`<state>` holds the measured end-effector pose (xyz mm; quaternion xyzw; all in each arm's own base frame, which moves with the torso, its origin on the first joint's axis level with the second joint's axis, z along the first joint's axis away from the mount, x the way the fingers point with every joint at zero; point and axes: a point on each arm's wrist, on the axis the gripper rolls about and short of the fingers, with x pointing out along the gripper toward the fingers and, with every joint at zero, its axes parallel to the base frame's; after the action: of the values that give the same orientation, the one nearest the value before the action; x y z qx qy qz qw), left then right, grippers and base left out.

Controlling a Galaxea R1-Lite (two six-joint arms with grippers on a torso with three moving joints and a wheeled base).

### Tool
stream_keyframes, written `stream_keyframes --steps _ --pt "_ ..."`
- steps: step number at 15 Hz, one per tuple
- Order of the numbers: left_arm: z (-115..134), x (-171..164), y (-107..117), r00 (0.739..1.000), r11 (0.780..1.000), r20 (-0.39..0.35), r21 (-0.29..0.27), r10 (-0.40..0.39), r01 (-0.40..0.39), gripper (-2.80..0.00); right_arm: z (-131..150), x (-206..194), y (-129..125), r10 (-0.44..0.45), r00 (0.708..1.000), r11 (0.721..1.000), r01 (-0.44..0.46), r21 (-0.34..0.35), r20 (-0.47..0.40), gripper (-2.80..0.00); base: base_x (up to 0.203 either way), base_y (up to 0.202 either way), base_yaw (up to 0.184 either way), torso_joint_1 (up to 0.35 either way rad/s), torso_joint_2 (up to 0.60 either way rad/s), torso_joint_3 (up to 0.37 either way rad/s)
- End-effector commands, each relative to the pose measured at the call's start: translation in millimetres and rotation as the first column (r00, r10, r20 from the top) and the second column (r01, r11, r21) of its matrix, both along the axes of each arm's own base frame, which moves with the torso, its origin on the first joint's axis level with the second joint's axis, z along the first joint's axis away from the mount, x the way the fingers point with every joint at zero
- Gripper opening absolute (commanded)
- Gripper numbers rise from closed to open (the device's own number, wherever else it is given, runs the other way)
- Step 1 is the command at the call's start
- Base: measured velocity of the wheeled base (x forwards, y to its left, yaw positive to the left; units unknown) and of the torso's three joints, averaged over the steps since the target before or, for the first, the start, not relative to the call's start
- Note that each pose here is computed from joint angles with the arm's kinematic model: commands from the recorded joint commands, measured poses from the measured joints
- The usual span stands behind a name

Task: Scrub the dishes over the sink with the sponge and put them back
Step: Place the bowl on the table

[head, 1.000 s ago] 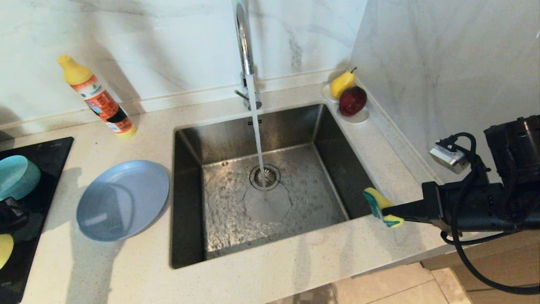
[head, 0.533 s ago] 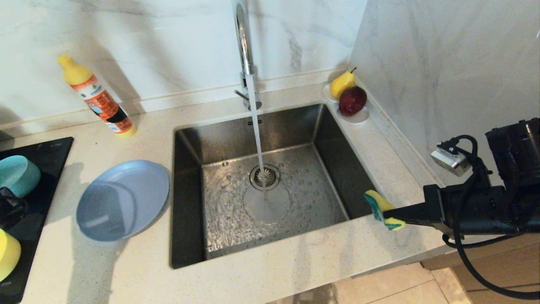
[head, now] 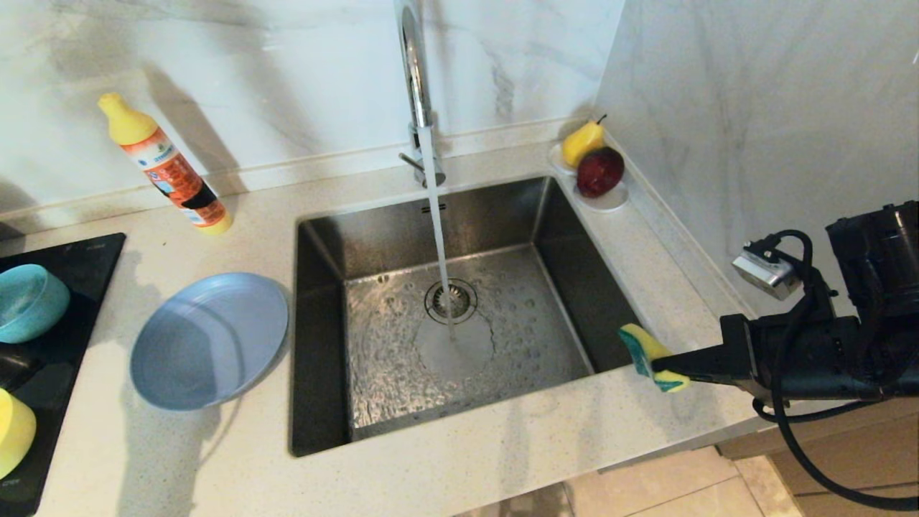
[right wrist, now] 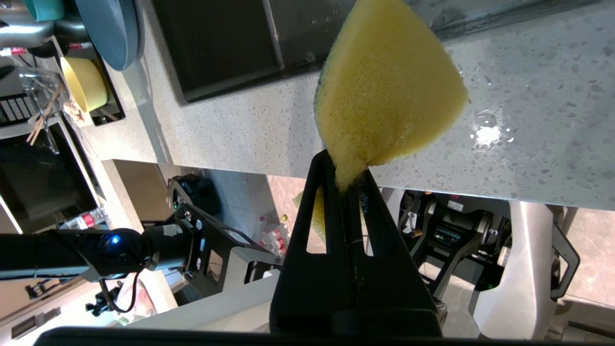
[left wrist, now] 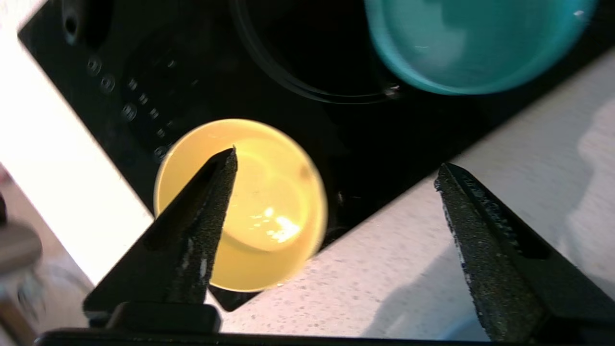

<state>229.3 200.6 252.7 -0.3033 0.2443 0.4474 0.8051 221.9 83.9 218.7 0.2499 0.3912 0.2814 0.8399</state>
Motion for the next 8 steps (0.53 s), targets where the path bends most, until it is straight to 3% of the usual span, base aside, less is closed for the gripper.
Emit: stream_keyframes --steps 1,5,8 --pt "-19 -5 31 0.999 0.994 -0.027 -0.097 0.039 -0.042 0.0 -2 2 1 0.002 1.0 1.0 -0.002 0.001 -0.011 -2.8 0.0 0.0 0.0 0.0 0.0 0.0" --pt "-48 -18 49 0.999 0.964 -0.025 -0.263 0.024 -0.029 0.0 -5 3 2 0.003 1.0 1.0 -0.004 -0.002 -0.023 -2.8 0.0 0.0 0.0 0.0 0.0 0.0" --pt "-64 -18 60 0.998 0.951 -0.049 -0.305 0.029 -0.042 0.0 -5 4 2 0.003 1.0 1.0 -0.003 -0.002 -0.023 -2.8 0.0 0.0 0.0 0.0 0.0 0.0"
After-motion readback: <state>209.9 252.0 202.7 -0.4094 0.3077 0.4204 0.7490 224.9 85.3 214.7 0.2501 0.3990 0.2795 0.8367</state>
